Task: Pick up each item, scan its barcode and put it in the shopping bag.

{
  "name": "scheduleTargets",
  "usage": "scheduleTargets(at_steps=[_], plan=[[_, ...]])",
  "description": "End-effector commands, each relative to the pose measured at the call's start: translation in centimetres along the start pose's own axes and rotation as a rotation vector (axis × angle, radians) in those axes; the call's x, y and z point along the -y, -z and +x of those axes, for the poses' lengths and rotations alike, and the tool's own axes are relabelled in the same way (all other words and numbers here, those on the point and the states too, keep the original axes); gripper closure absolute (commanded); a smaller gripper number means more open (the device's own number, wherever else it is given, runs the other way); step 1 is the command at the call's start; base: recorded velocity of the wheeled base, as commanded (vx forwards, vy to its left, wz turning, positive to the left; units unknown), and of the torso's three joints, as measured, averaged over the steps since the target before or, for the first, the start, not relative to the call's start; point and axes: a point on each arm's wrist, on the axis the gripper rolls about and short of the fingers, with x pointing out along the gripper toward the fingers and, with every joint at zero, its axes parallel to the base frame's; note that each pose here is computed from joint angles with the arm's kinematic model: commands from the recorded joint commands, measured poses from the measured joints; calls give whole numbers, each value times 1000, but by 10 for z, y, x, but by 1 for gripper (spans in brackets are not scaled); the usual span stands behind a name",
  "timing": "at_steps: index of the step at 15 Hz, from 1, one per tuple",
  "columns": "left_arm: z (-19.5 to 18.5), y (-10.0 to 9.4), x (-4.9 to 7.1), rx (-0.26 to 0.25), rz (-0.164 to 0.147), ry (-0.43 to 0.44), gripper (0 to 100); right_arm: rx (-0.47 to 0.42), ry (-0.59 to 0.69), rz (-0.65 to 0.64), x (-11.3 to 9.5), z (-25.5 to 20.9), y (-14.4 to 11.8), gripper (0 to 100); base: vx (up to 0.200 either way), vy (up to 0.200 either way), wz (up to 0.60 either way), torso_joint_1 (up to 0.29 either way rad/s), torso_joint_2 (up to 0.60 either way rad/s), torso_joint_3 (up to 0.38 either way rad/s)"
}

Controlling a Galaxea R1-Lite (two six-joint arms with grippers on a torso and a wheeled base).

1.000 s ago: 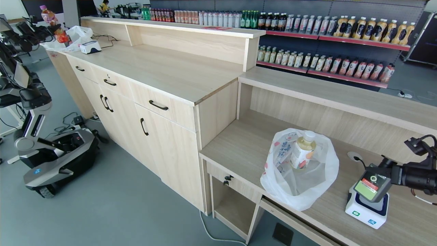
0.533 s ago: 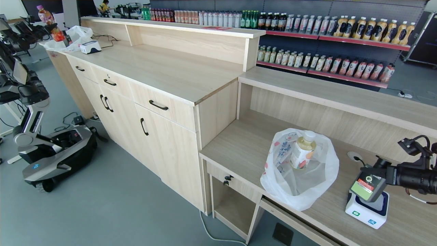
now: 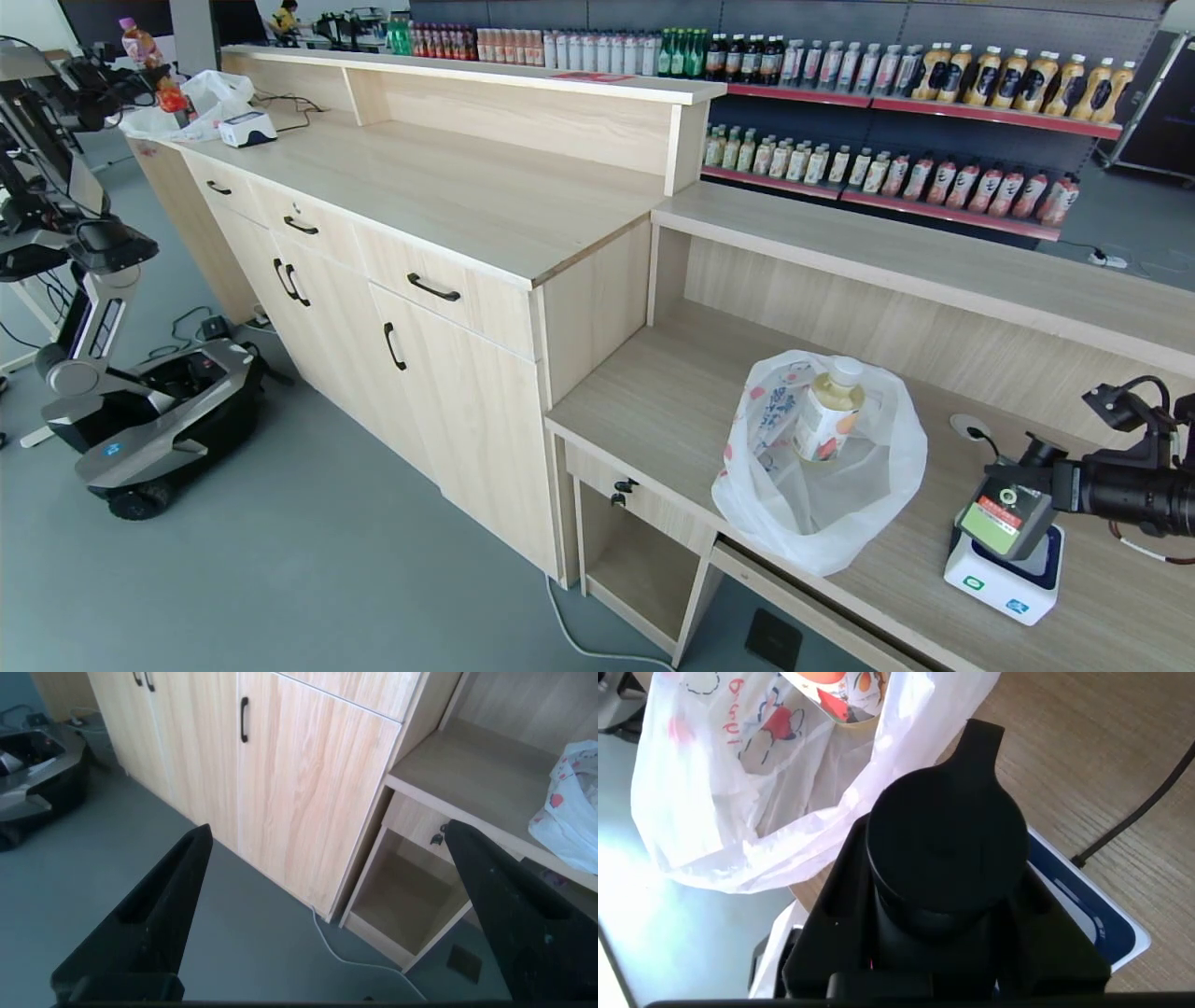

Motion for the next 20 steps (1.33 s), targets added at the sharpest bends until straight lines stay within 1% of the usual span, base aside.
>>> scheduleTargets(at_steps=[1,12,19,20], plan=[[0,0,0,1,0,0,0,1,0,2,0,0,0,100,0,0,0,0,0,0],[0,0,0,1,0,-1,0,-9,7,1,2,2,3,100,0,0,0,0,0,0],[0,0,0,1,0,0,0,-5,11,0,2,2,2,100,0,0,0,0,0,0],[0,0,0,1,0,0,0,7,14,-10,0,-1,-2,100,0,0,0,0,0,0]])
